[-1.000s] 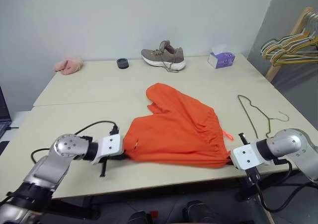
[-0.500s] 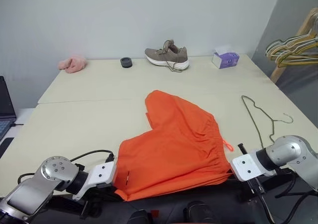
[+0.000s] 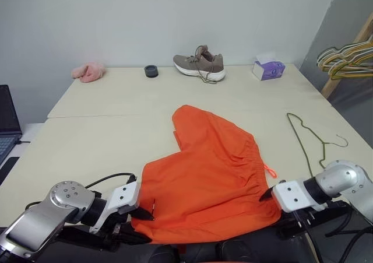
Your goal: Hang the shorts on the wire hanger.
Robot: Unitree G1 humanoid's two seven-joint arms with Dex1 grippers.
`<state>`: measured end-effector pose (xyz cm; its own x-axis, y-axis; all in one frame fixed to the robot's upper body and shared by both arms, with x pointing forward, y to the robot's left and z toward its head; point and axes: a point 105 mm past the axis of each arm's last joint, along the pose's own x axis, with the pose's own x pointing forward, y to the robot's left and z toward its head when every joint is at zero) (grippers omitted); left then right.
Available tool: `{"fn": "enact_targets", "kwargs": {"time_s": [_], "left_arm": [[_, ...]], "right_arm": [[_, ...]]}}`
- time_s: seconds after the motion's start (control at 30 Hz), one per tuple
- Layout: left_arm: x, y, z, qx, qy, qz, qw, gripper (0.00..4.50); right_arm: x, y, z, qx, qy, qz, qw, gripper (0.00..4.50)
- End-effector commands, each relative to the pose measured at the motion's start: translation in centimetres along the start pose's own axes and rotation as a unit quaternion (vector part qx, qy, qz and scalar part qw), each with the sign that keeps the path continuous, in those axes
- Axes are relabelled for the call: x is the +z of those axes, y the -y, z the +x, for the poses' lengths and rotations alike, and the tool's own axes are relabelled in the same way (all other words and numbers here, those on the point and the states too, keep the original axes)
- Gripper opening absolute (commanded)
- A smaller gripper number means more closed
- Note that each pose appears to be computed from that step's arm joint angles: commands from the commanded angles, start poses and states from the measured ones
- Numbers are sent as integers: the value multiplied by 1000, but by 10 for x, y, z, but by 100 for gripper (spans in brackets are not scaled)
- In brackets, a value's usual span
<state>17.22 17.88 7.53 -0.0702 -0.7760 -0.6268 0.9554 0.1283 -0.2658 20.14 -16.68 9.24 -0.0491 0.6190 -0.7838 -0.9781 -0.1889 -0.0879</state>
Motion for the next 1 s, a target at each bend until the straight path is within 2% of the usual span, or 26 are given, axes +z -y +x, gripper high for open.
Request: {"fn": "enact_targets", "kwargs": {"time_s": [0.03, 0.07, 0.17, 0.23, 0.3, 0.4, 0.47, 0.63, 0.7, 0.77, 1.0], "left_arm": [[29, -1, -6, 6, 57, 7, 998, 386], [33, -3, -7, 9, 65, 8, 998, 409], [42, -12, -12, 23, 81, 9, 996, 409], [55, -30, -17, 61, 111, 17, 992, 409], [66, -41, -17, 86, 132, 29, 987, 409], [85, -49, -11, 115, 175, 57, 976, 409], [95, -54, -9, 132, 196, 74, 969, 409], [110, -64, -10, 158, 217, 101, 958, 409], [120, -67, -8, 161, 224, 118, 954, 409], [126, -66, -5, 155, 224, 132, 953, 409], [132, -65, 2, 137, 222, 152, 953, 409]], "right_arm": [[27, 14, -17, -36, 85, 46, 995, 450], [30, 18, -21, -48, 102, 62, 992, 450], [32, 33, -30, -91, 133, 101, 982, 450], [26, 52, -39, -163, 175, 152, 959, 450], [16, 69, -48, -234, 201, 198, 930, 450], [-6, 94, -71, -370, 238, 272, 856, 450], [-29, 103, -88, -459, 224, 308, 803, 450], [-67, 104, -109, -568, 173, 343, 728, 450], [-99, 100, -121, -632, 118, 366, 673, 450], [-125, 92, -123, -657, 71, 394, 639, 450], [-166, 87, -113, -651, 12, 450, 612, 450]]}}
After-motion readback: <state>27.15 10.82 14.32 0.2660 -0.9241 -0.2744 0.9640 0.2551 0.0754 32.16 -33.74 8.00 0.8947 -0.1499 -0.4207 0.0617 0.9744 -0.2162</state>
